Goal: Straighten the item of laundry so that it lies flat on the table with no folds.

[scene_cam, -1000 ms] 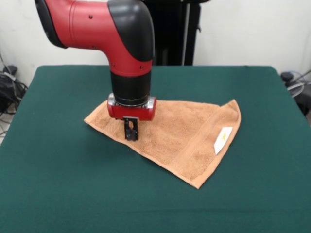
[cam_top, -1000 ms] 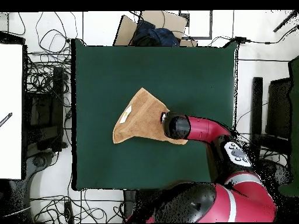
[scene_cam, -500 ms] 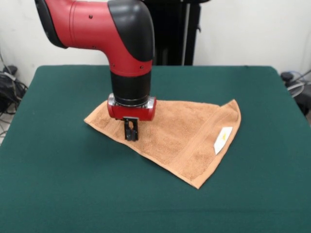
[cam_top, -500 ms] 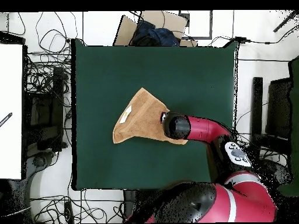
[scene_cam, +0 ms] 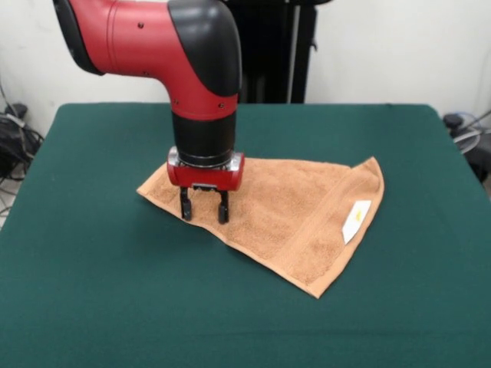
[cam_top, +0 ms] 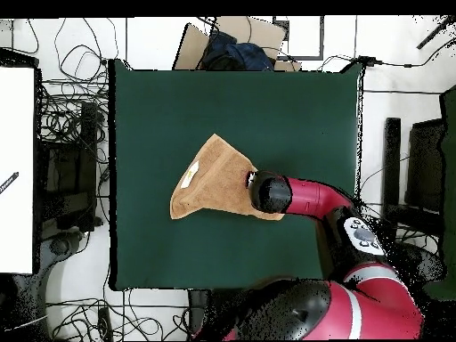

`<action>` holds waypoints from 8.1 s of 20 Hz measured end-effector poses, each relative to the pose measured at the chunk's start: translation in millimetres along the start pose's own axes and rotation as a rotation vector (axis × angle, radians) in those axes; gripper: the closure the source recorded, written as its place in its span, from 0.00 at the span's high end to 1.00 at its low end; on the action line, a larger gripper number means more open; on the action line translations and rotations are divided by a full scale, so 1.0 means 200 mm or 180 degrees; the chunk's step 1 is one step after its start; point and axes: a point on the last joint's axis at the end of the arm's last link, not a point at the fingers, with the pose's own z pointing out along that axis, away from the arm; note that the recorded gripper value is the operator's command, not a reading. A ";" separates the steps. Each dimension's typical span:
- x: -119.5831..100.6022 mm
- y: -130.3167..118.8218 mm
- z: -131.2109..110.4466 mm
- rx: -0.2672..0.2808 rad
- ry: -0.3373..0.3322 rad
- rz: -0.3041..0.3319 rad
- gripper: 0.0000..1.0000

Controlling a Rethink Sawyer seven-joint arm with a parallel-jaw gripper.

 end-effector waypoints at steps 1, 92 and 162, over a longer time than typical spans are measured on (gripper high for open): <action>0.00 0.00 0.00 0.0000 0.0000 0.0000 1.00; -0.57 0.08 -0.19 -0.0333 0.0218 0.0041 0.00; -0.20 0.01 -0.81 -0.0371 -0.0515 -0.0073 0.00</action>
